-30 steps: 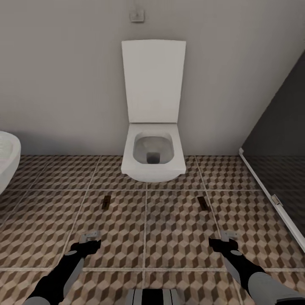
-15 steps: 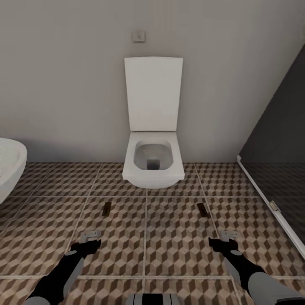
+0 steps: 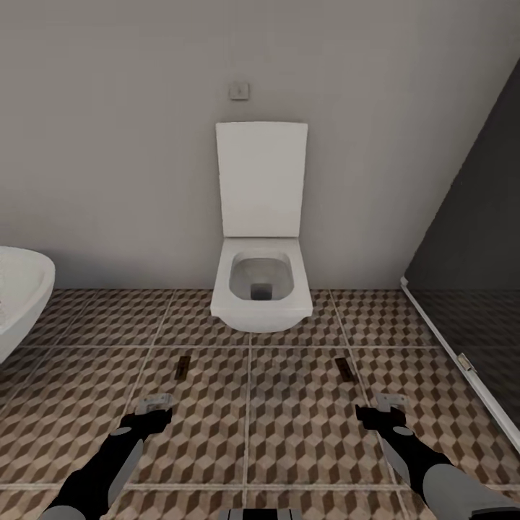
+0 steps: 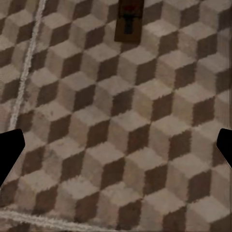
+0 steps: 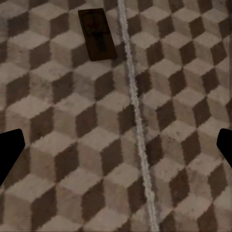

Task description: Take the four mousetraps from the cabinet in the bathroom and place them on the bathroom floor. Make sure all four end up on the same floor surface, and ensure that at least two of them are either under or directly next to the same bathroom sink.

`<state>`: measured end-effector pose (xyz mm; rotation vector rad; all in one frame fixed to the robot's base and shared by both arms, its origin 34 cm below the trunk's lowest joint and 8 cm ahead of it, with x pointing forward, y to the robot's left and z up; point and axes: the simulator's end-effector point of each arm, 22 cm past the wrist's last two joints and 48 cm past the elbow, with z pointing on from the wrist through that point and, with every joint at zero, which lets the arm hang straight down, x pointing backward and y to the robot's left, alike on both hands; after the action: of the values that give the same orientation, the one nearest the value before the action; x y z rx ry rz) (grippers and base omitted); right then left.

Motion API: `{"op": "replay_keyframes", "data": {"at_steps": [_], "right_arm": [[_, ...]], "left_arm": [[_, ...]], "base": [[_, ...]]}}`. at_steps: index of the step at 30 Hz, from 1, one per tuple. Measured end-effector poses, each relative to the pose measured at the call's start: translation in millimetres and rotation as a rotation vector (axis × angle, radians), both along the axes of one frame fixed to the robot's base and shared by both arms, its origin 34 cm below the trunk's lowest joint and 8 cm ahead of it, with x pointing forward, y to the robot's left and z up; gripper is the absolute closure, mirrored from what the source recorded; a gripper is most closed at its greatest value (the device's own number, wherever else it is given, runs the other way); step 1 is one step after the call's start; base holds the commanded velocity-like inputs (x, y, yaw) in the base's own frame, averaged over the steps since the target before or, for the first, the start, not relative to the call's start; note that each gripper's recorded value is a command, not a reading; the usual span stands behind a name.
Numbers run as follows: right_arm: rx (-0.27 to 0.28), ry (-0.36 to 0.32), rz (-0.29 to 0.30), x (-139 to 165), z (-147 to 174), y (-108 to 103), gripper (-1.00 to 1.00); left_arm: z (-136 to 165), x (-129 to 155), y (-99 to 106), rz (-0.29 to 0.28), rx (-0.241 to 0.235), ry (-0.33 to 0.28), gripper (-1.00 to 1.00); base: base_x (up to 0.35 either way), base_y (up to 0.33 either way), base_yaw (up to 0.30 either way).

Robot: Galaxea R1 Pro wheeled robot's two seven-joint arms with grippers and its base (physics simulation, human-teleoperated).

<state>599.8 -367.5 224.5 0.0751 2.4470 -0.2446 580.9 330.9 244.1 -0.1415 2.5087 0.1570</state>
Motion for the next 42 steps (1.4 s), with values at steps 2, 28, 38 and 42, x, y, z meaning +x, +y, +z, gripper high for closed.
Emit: {"op": "replay_keyframes", "data": {"at_steps": [2,28,38,42], "right_arm": [[0.0,-0.008,0.0,2.2,4.5,0.0,-1.0],[0.0,-0.117,-0.001,28.5,64.3,-0.2,-1.0],[0.0,-0.165,0.0,37.9,89.1,0.0,-1.0],[0.0,-0.19,0.001,42.2,99.9,0.5,-1.0]], "left_arm": [[4.3,2.1,0.0,0.0,0.0,-0.008,-1.0],[66.1,30.8,1.2,0.003,0.003,-0.146,-1.0],[88.4,37.9,0.7,0.002,0.002,-0.186,-1.0],[97.2,40.3,0.4,0.002,0.002,-0.201,-1.0]], "base": [[0.0,0.0,0.0],[0.0,0.0,0.0],[0.0,0.0,0.0],[0.0,0.0,0.0]]}}
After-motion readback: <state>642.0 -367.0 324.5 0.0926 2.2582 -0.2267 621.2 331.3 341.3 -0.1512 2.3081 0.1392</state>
